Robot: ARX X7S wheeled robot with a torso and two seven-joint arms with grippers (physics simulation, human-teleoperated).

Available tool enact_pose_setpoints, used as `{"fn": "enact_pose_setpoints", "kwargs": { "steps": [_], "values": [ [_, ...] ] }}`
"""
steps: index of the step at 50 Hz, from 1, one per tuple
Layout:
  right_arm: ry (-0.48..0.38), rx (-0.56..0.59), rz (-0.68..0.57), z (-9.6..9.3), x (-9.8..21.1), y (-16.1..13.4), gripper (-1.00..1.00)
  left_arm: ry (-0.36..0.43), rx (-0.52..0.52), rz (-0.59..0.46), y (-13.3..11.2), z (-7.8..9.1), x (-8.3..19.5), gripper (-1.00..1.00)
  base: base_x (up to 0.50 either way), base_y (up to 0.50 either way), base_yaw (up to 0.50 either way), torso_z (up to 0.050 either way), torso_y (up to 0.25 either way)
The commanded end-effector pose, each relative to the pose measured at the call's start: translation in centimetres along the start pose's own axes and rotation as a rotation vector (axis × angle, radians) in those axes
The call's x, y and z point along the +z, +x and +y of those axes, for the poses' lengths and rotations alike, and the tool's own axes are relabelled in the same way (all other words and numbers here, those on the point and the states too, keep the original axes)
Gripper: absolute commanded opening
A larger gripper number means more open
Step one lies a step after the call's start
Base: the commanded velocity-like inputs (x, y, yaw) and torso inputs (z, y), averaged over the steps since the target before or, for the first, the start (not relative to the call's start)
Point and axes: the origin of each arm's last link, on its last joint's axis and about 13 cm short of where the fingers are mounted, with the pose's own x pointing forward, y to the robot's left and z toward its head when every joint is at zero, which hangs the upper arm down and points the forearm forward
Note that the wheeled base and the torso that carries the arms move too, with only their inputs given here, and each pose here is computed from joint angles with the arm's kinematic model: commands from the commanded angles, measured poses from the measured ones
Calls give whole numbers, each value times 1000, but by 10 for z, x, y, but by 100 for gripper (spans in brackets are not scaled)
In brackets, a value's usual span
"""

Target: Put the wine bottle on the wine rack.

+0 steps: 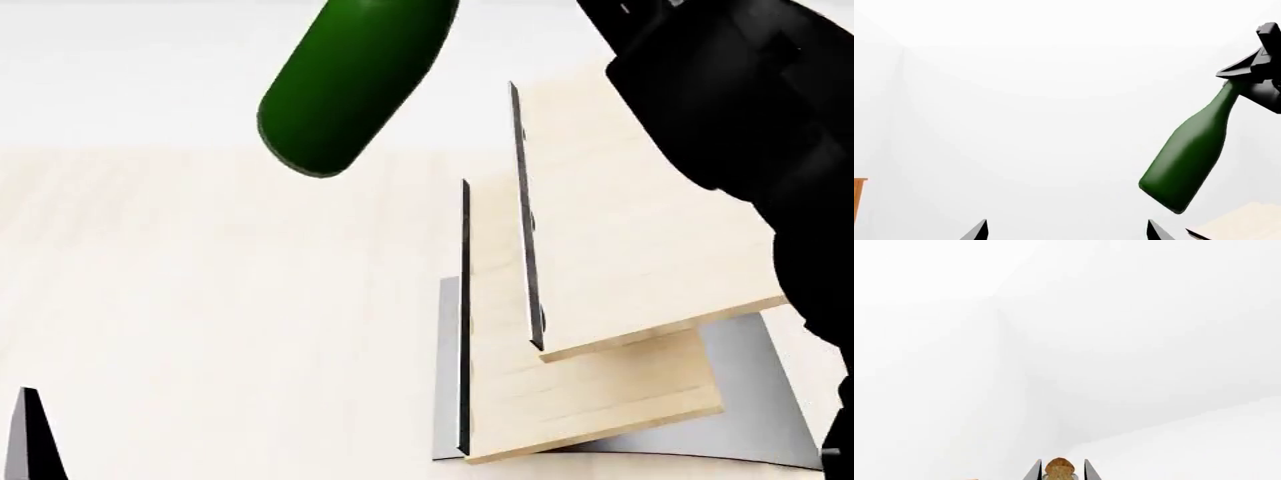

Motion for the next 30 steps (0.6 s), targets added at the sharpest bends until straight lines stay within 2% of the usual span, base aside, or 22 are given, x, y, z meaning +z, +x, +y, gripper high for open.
{"fn": "enact_pose_setpoints", "kwargs": {
  "steps": [1, 7, 14, 25, 30],
  "values": [
    [105, -157, -155, -35, 44, -10, -100, 2, -1, -2, 0, 0, 0, 100, 0, 0, 0, 0, 0],
    [254, -225, -181, -46, 51, -18, -100, 1, 4, -1, 0, 1, 0, 100, 0, 0, 0, 0, 0],
    [345, -279, -219, -53, 56, -32, -100, -2, 2, 1, -1, 1, -1, 100, 0, 0, 0, 0, 1],
    [580, -296, -172, -70, 61, -45, -100, -2, 3, 2, -1, 1, 0, 100, 0, 0, 0, 0, 0],
    [607, -317, -161, -76, 61, -47, -100, -1, 6, 1, 0, 1, 0, 100, 0, 0, 0, 0, 2]
  ]
}}
